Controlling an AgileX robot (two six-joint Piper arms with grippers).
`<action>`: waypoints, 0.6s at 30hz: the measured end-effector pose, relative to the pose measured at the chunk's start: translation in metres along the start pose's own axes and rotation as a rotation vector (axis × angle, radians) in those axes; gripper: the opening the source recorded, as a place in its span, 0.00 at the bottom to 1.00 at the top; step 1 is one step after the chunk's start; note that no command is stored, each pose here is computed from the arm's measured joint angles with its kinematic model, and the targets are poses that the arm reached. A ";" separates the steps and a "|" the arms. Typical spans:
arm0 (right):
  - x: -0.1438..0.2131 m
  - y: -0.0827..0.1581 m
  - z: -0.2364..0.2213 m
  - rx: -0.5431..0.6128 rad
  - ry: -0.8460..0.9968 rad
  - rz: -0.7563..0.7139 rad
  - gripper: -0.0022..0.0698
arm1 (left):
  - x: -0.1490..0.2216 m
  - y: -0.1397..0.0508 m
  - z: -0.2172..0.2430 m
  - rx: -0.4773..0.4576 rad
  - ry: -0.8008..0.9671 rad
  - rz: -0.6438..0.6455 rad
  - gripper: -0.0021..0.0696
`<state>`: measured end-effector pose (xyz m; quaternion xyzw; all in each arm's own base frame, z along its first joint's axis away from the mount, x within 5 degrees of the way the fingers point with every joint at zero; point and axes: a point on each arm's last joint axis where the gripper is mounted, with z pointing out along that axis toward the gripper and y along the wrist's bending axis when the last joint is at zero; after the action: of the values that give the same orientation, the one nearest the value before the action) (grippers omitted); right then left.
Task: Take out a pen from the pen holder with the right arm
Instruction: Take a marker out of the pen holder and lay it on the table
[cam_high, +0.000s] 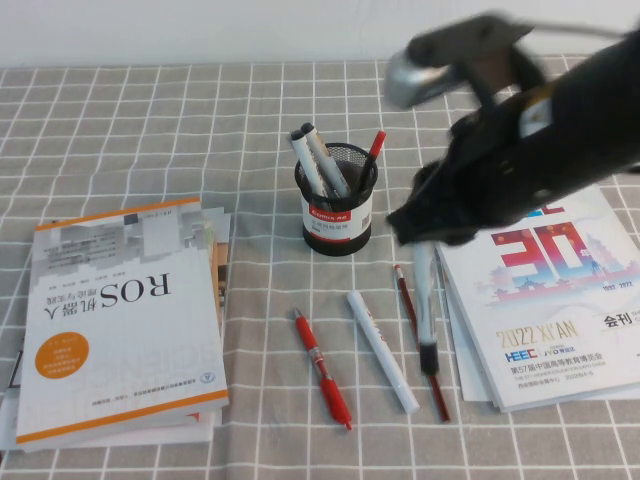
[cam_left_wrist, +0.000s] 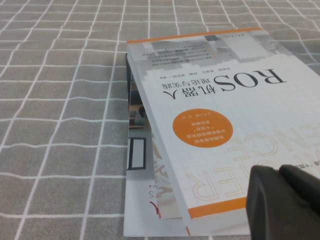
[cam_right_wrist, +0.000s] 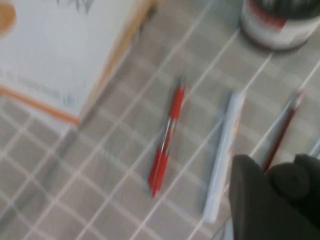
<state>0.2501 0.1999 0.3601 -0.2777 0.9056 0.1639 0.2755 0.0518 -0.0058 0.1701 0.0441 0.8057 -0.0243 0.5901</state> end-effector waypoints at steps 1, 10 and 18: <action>-0.001 0.000 0.011 -0.006 0.051 -0.001 0.18 | 0.000 0.000 0.000 0.000 0.000 0.000 0.02; -0.007 0.000 0.119 -0.138 0.330 -0.002 0.18 | 0.000 0.000 0.000 0.000 0.000 0.000 0.02; -0.018 -0.002 0.169 -0.170 0.380 -0.012 0.18 | 0.000 0.000 0.000 0.000 0.000 0.000 0.02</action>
<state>0.3333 0.2819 0.2362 -0.3313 0.9225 0.1829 0.0763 0.0518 -0.0058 0.1701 0.0441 0.8057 -0.0243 0.5901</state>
